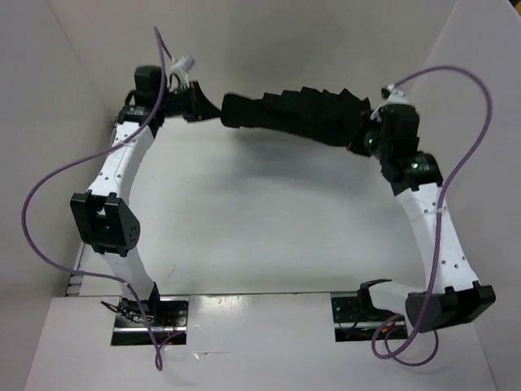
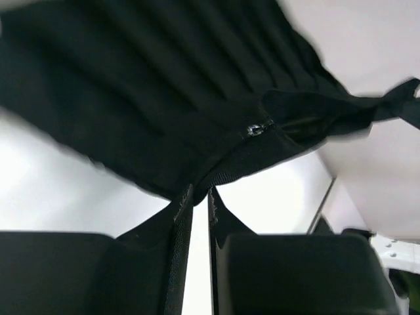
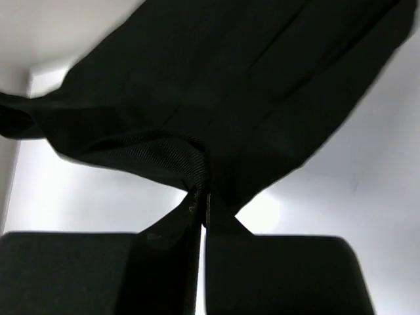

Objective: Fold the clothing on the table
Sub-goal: Fold the skirt

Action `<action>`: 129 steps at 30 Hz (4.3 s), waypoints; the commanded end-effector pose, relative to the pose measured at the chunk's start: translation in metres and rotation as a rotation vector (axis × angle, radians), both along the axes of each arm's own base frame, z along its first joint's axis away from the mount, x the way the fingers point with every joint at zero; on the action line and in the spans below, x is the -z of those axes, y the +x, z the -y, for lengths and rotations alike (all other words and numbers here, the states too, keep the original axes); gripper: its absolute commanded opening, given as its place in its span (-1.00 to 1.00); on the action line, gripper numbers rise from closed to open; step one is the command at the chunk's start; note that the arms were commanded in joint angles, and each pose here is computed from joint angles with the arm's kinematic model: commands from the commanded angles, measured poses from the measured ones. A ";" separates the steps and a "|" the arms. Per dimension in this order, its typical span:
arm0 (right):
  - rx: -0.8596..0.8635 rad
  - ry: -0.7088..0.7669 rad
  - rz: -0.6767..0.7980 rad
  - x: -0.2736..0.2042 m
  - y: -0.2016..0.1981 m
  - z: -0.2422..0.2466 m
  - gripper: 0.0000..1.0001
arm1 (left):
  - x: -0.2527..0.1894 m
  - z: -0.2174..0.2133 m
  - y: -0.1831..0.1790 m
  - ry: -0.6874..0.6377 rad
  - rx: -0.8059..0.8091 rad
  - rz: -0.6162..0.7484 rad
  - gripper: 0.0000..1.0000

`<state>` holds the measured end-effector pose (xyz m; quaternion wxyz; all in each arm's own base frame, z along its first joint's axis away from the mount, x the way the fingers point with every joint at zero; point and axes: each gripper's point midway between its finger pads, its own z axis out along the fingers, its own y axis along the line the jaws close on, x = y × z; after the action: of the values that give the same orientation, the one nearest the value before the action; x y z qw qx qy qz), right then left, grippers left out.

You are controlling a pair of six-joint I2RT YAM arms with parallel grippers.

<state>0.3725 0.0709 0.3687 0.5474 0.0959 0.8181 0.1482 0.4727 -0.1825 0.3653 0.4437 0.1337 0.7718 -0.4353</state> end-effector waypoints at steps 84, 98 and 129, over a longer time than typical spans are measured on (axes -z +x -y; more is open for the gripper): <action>0.291 -0.038 -0.792 0.313 0.060 0.010 -1.00 | 0.342 0.030 -0.074 0.263 -0.129 -0.827 -1.00; 0.101 0.216 -0.516 0.179 -0.046 -0.035 -0.89 | 0.157 -0.003 -0.097 0.147 -0.191 -0.404 0.00; 0.248 0.005 -0.802 0.334 0.067 -0.016 -1.00 | 0.249 -0.043 -0.156 0.303 -0.358 -0.590 0.99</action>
<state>0.3897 0.0916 0.0153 0.1268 0.2579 0.9573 0.0324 0.3141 -0.1357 0.1040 0.2292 -0.0639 0.9422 -0.2358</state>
